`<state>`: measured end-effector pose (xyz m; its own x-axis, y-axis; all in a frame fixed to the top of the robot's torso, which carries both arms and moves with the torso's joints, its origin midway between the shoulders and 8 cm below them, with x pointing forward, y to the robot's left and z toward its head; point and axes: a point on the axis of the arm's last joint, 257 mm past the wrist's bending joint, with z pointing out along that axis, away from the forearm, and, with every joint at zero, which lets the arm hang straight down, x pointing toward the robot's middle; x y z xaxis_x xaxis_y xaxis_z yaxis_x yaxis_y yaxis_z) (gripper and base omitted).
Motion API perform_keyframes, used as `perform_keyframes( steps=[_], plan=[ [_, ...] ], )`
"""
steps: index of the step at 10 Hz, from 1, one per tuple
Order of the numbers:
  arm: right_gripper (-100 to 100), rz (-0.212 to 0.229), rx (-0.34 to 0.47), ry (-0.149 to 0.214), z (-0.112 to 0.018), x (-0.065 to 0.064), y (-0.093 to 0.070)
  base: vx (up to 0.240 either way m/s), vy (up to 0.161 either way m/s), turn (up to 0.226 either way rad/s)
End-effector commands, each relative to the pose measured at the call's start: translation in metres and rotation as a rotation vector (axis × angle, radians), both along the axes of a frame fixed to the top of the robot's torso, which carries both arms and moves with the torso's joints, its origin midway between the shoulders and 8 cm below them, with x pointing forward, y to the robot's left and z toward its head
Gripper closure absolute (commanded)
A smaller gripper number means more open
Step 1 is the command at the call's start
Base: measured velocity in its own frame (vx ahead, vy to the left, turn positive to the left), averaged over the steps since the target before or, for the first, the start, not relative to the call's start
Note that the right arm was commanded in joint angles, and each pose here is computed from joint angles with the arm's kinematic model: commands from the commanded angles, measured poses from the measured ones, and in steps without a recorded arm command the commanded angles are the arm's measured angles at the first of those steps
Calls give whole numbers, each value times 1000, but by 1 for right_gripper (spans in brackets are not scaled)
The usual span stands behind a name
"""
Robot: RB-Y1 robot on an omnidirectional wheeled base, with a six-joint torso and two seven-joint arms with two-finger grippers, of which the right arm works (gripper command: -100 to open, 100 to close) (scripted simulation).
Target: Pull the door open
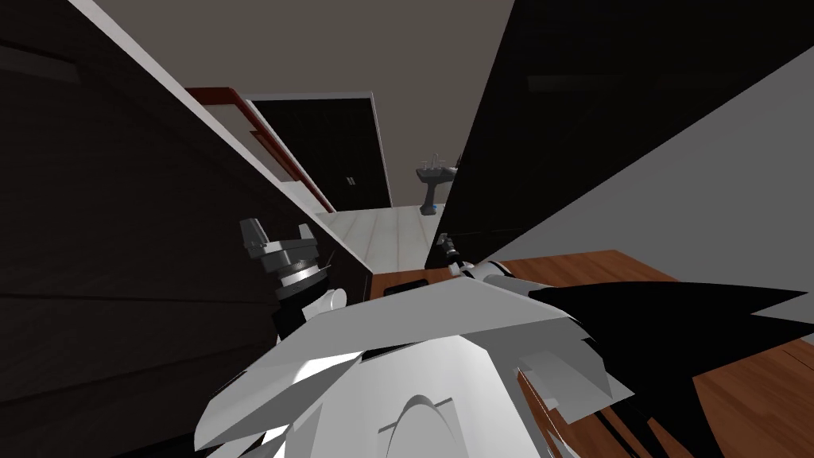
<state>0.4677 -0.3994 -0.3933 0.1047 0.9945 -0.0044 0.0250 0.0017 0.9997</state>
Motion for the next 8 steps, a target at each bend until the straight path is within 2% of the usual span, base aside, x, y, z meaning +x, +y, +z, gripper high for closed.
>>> perform_keyframes(
  steps=[1, 3, 5, 6, 8],
  plan=[
    [100, 19, 1, -1, -1, -3, 5, -142, -91, 86],
    [100, 55, 0, -8, 0, -6, 12, -189, -51, 66],
    [100, 55, 0, -8, 0, -6, 12, -103, -15, -2],
    [100, 94, 0, -16, 1, -9, 20, -149, -54, 79],
    [100, 122, 1, -20, 1, -12, 25, -189, -97, 90]
  ],
)
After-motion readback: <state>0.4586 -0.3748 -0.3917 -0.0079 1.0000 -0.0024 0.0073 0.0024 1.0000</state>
